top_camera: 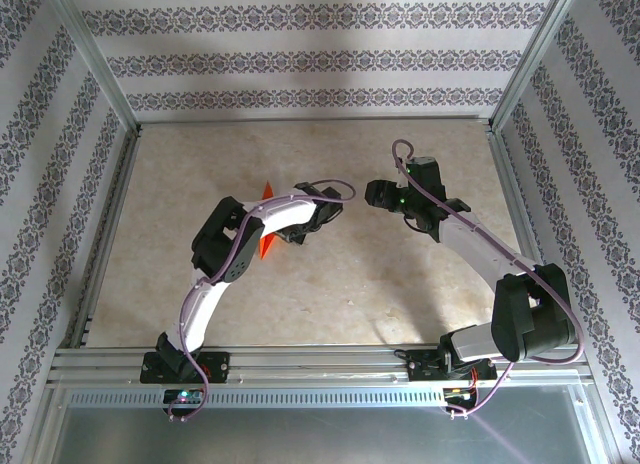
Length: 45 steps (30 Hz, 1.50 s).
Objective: Fold a paper plane with a square sheet of paper (pick it up from the middle)
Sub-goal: Turn over the paper at the center of the table, then move the paper to the center of the table.
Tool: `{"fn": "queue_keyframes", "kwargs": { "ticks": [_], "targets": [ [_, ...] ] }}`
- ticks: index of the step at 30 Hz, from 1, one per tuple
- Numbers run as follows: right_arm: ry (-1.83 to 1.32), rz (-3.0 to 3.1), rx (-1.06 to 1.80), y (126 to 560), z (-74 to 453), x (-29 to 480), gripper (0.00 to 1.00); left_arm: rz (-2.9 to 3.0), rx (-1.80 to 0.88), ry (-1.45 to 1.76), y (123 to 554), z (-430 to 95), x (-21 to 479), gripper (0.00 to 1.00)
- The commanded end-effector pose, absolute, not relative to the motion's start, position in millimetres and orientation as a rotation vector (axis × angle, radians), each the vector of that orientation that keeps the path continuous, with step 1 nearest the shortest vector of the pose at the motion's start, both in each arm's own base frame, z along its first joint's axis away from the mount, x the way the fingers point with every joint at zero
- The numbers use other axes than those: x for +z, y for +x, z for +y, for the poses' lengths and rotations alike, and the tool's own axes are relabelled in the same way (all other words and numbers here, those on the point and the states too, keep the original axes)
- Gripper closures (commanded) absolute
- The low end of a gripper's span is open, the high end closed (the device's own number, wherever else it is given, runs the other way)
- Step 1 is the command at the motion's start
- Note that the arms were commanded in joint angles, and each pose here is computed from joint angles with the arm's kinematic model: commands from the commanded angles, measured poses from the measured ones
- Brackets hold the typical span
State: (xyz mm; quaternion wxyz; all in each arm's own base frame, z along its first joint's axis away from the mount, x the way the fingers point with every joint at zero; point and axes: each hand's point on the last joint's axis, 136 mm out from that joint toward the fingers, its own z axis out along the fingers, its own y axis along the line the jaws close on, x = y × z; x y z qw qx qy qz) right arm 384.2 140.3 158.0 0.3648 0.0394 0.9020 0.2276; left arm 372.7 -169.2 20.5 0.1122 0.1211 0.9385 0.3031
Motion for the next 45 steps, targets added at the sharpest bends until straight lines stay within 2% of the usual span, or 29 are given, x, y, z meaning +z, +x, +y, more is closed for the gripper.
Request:
{"fn": "queue_keyframes", "kwargs": {
  "ticks": [1, 7, 14, 16, 20, 26, 32, 37, 45],
  "targets": [
    [0.155, 2.339, 0.572, 384.2, 134.3, 148.5, 0.32, 2.802, 0.798, 0.358, 367.5, -184.7, 21.6, 0.72],
    [0.22, 2.329, 0.612, 387.0, 130.6, 148.7, 0.32, 2.862, 0.516, 0.317, 358.7, -220.9, 39.7, 0.63],
    [0.242, 2.333, 0.666, 390.3, 135.4, 146.4, 0.32, 2.887, -0.178, 0.276, 339.6, -299.6, 88.1, 0.58],
    [0.235, 2.338, 0.69, 391.1, 139.2, 146.0, 0.33, 2.843, -0.278, 0.269, 339.3, -304.5, 105.9, 0.57],
    [0.219, 2.352, 0.736, 391.2, 148.1, 143.3, 0.33, 2.763, -0.31, 0.197, 345.9, -275.4, 124.3, 0.57],
    [0.173, 2.379, 0.786, 386.9, 168.3, 136.7, 0.33, 2.752, -0.43, -0.039, 346.9, -218.9, 101.3, 0.64],
    [0.155, 2.405, 0.814, 383.9, 184.0, 129.5, 0.33, 2.754, -0.552, -0.074, 341.7, -210.1, 82.6, 0.7],
    [0.133, 2.415, 0.832, 383.1, 193.4, 128.6, 0.33, 2.802, -0.43, -0.14, 341.2, -191.4, 61.9, 0.79],
    [0.12, 2.425, 0.842, 381.7, 200.9, 127.0, 0.33, 2.802, -0.299, -0.237, 351.3, -166.9, 43.4, 0.83]
  ]
}}
